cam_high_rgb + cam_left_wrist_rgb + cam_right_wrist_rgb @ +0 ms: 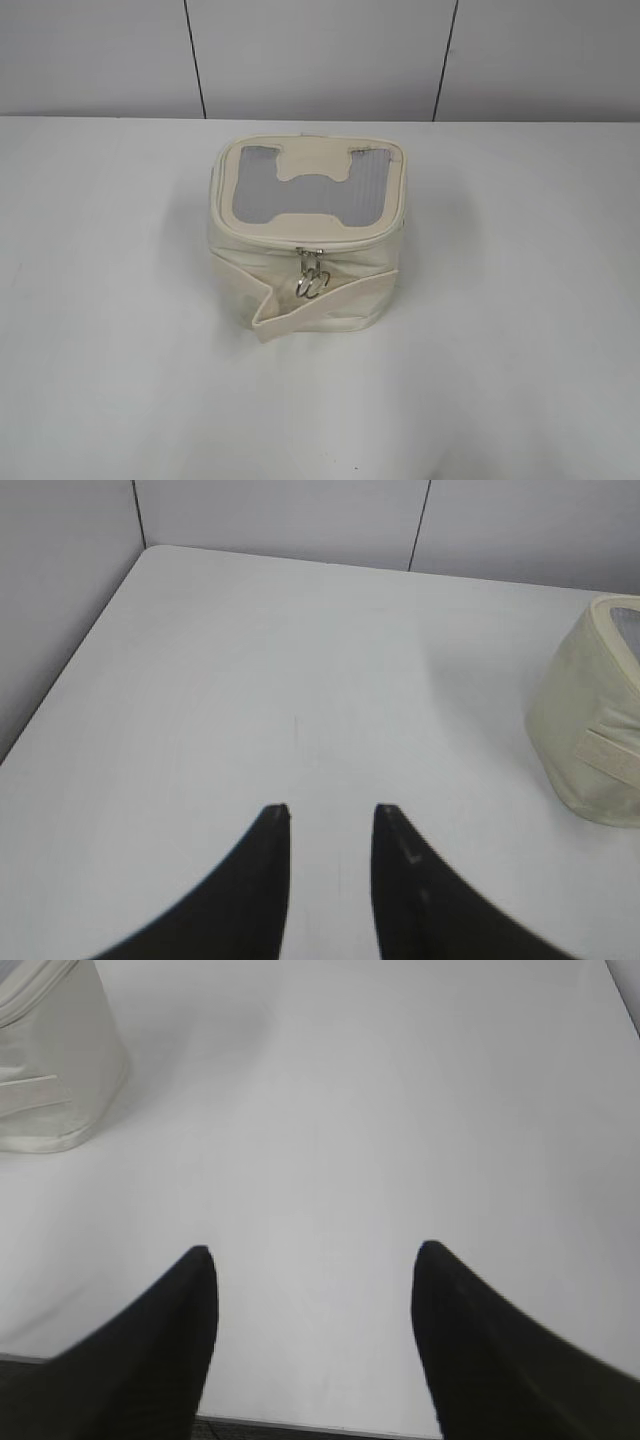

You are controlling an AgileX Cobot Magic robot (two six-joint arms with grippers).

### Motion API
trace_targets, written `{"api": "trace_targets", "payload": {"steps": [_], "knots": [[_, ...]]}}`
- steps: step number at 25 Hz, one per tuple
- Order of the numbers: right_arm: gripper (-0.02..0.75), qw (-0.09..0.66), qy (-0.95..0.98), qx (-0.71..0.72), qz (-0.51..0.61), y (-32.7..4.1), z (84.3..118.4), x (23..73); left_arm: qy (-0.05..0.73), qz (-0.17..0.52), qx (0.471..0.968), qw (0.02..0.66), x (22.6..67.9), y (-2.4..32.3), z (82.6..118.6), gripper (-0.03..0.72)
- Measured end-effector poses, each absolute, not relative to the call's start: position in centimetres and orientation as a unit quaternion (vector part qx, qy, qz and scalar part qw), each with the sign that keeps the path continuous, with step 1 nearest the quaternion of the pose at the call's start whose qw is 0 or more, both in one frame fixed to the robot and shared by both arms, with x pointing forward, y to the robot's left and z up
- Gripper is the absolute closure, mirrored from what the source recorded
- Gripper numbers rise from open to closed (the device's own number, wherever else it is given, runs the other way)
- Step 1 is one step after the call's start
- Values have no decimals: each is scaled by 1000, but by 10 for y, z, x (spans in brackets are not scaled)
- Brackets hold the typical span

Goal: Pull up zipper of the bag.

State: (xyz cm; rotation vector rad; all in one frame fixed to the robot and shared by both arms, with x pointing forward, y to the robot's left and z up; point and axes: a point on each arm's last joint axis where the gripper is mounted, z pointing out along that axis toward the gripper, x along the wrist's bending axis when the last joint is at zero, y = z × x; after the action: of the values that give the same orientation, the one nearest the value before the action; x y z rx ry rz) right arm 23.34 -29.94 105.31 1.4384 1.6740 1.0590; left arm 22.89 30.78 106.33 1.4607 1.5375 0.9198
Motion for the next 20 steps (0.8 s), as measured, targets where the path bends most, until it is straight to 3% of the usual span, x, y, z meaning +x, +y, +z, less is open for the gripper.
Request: {"api": "trace_targets", "payload": {"steps": [11,20], "knots": [[251,340,643,552,407,-299,1053,233,607,365,579,402,229,308,1063,459],[251,340,643,553,407,-299,1053,233,549,362,635,405,228,299,1063,459]]}}
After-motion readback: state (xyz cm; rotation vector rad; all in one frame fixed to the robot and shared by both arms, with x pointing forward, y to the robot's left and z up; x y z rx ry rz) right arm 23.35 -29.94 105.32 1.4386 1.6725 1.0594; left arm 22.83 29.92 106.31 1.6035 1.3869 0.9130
